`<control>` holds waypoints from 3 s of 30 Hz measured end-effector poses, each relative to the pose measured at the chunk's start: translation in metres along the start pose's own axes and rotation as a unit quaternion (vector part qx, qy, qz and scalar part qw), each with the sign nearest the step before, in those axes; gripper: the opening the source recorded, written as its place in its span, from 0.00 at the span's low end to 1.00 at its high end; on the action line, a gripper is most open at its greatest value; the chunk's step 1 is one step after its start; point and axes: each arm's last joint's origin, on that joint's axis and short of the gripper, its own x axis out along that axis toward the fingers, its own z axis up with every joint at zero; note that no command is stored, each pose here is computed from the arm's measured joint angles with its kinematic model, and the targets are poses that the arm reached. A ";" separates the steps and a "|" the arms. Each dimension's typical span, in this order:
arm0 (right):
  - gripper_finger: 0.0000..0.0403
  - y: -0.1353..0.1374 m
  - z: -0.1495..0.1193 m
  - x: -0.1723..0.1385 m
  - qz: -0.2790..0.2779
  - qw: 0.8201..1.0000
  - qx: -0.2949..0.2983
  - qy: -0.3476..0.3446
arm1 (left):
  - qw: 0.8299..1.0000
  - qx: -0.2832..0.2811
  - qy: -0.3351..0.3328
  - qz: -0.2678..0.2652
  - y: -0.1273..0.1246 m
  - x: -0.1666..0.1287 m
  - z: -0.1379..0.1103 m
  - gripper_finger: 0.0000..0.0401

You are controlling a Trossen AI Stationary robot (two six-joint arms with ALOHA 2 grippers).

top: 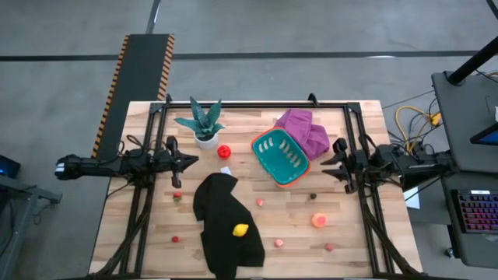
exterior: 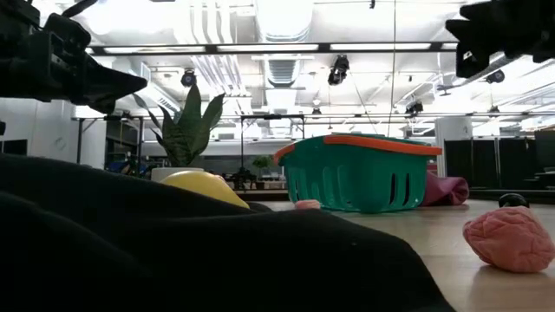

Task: Pick and placing Produce into tupperware
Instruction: Put the cherry into the green basket

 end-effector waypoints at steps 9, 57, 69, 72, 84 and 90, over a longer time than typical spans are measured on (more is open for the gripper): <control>0.56 0.005 0.054 0.016 0.008 0.997 0.062 0.045 | 0.998 -0.014 -0.064 0.006 0.001 -0.001 0.012 0.24; 0.56 0.064 0.010 0.082 -0.393 0.708 0.397 0.431 | 0.991 0.023 -0.129 0.016 0.002 -0.003 0.025 0.27; 0.56 0.070 -0.023 0.097 -0.436 0.676 0.358 0.474 | 0.992 0.024 -0.127 0.016 0.002 -0.003 0.025 0.27; 0.56 0.071 -0.031 0.100 -0.446 0.670 0.346 0.482 | 0.992 0.024 -0.126 0.015 0.002 -0.003 0.025 0.27; 0.56 0.074 -0.059 0.107 -0.482 0.643 0.312 0.506 | 0.992 0.024 -0.126 0.016 0.002 -0.003 0.025 0.27; 0.56 0.075 -0.071 0.112 -0.487 0.639 0.306 0.511 | 0.992 0.024 -0.125 0.016 0.002 -0.003 0.025 0.27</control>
